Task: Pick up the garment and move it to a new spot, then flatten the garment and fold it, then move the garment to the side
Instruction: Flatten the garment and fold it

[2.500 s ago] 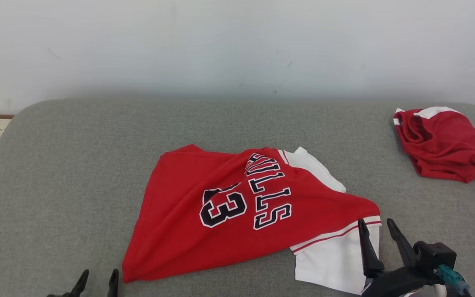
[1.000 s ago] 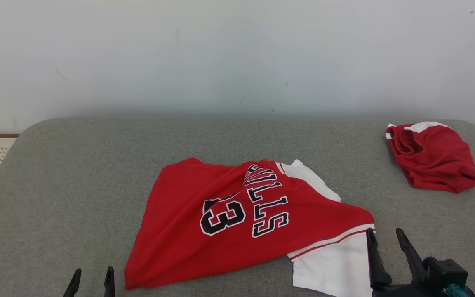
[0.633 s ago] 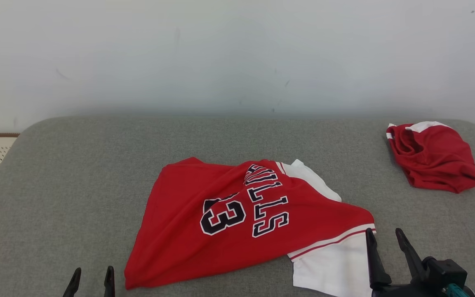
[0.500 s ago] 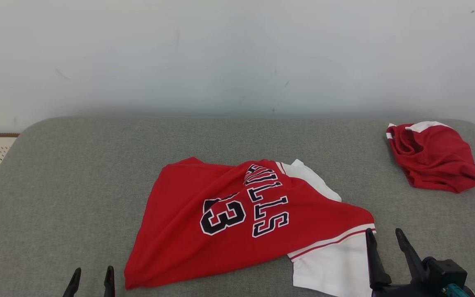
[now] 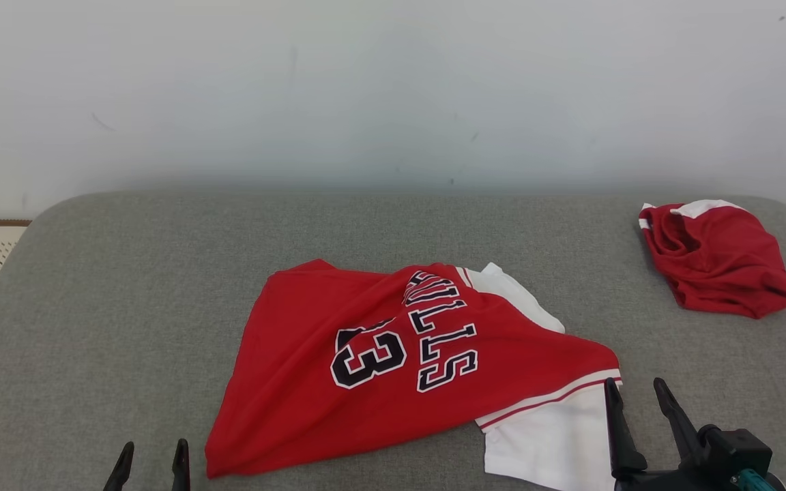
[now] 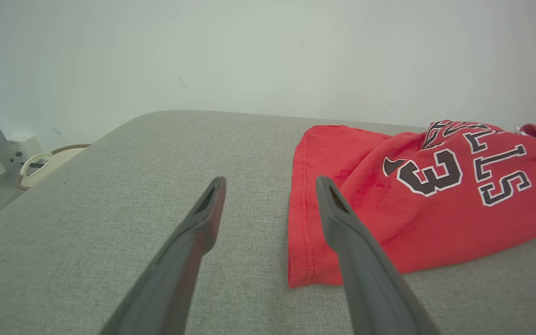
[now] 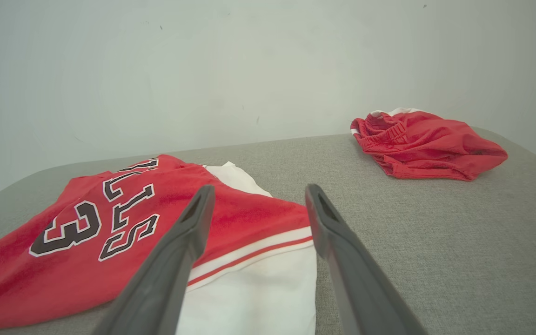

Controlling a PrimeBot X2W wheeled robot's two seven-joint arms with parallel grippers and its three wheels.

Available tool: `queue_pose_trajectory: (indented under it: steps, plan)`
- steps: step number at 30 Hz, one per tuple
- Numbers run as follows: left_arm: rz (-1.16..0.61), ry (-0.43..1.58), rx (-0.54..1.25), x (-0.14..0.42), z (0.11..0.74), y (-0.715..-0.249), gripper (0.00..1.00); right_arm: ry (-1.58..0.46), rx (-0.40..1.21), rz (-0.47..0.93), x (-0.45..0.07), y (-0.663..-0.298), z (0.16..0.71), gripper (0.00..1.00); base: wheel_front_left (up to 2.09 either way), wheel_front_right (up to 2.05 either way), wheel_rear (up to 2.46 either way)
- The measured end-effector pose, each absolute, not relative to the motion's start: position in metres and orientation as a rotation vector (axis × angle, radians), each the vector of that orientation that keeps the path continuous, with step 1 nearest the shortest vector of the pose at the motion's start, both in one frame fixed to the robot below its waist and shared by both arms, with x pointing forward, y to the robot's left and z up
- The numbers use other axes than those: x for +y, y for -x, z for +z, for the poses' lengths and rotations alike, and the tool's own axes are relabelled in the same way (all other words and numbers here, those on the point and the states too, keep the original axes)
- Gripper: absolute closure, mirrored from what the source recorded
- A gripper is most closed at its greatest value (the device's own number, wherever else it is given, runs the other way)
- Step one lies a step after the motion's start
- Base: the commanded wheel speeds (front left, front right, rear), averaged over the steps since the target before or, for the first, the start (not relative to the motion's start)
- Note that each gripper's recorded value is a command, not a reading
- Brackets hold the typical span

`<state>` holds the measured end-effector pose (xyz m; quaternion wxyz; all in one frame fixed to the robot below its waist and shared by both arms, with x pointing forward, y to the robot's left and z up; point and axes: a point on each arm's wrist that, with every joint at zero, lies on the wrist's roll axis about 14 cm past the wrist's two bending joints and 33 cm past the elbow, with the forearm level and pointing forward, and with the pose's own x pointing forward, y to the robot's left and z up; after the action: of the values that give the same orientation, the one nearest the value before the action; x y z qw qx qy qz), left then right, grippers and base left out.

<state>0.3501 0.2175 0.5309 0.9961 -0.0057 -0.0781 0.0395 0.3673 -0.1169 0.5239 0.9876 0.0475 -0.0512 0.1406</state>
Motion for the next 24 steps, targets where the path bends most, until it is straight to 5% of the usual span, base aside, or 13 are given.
queue_pose_trajectory:
  steps: [24]
  plan:
    - [0.07, 0.012, -0.138, 0.216, 0.525, -0.35, 0.0, -0.096, -0.081, 0.28, -0.1176, -0.3675, 0.5184, 0.0, 0.0, 0.0, 0.0]
